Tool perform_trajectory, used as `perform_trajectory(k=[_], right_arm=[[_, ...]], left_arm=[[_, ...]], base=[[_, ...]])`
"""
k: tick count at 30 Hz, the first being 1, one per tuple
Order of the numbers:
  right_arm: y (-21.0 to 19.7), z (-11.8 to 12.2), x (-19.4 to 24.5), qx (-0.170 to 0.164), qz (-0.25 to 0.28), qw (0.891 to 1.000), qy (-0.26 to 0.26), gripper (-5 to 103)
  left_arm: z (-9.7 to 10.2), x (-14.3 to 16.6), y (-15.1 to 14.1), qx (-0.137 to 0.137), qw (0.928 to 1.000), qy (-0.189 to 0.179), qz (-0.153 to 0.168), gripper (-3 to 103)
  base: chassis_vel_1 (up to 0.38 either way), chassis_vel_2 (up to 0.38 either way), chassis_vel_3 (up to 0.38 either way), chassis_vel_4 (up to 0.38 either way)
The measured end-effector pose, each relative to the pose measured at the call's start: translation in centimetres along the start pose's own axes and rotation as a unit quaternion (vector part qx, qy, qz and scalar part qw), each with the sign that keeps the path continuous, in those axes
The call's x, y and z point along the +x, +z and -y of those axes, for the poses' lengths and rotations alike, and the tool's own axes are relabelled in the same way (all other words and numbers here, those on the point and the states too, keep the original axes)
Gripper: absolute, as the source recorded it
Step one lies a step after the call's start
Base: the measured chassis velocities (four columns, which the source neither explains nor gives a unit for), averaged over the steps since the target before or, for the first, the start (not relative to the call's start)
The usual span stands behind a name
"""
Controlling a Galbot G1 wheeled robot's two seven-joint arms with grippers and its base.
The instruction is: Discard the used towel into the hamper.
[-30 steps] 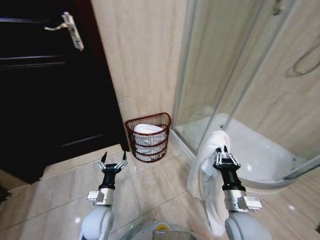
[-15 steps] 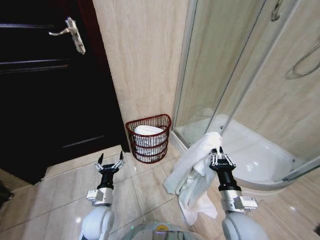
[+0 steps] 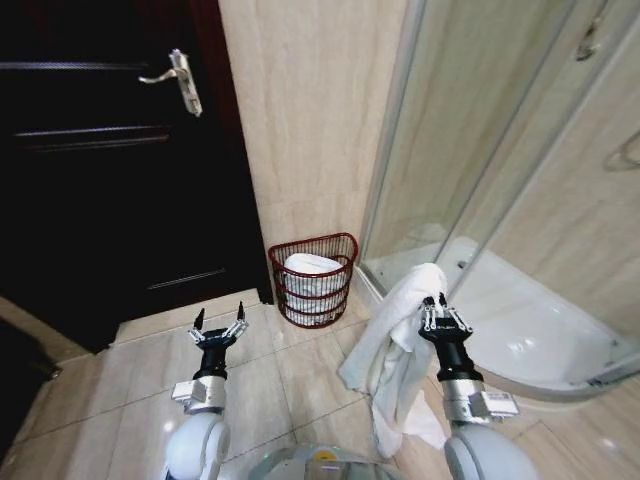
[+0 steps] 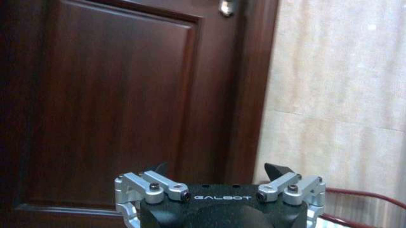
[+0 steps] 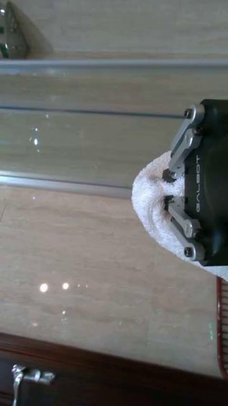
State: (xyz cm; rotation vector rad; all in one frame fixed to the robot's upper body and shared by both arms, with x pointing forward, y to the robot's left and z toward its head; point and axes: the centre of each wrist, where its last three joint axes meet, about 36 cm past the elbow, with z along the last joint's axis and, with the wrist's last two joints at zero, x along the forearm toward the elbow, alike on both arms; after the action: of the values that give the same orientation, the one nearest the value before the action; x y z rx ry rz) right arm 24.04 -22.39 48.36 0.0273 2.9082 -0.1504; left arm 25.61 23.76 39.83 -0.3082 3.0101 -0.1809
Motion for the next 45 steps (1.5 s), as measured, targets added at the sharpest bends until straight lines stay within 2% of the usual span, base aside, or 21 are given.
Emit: perform_trajectory(k=[3, 16, 45], right_arm=[[0.00, 0.05, -0.04, -0.012, 0.000, 1.000, 0.002, 10], [-0.04, 0.09, -0.19, -0.015, 0.006, 1.000, 0.004, 10], [-0.19, 0.17, -0.28, -0.023, 0.011, 1.000, 0.018, 10]], left_arm=[[0.08, 0.08, -0.03, 0.002, 1.0000, -0.007, -0.001, 100], [-0.13, 0.19, -0.08, -0.001, 1.0000, -0.009, 0.002, 100], [-0.19, -0.18, 0.14, -0.009, 0.9999, 0.006, 0.006, 100]], base=[[0.015, 0.017, 0.009, 0.013], [0.017, 0.019, 0.019, 0.017], [0.009, 0.012, 0.009, 0.009]])
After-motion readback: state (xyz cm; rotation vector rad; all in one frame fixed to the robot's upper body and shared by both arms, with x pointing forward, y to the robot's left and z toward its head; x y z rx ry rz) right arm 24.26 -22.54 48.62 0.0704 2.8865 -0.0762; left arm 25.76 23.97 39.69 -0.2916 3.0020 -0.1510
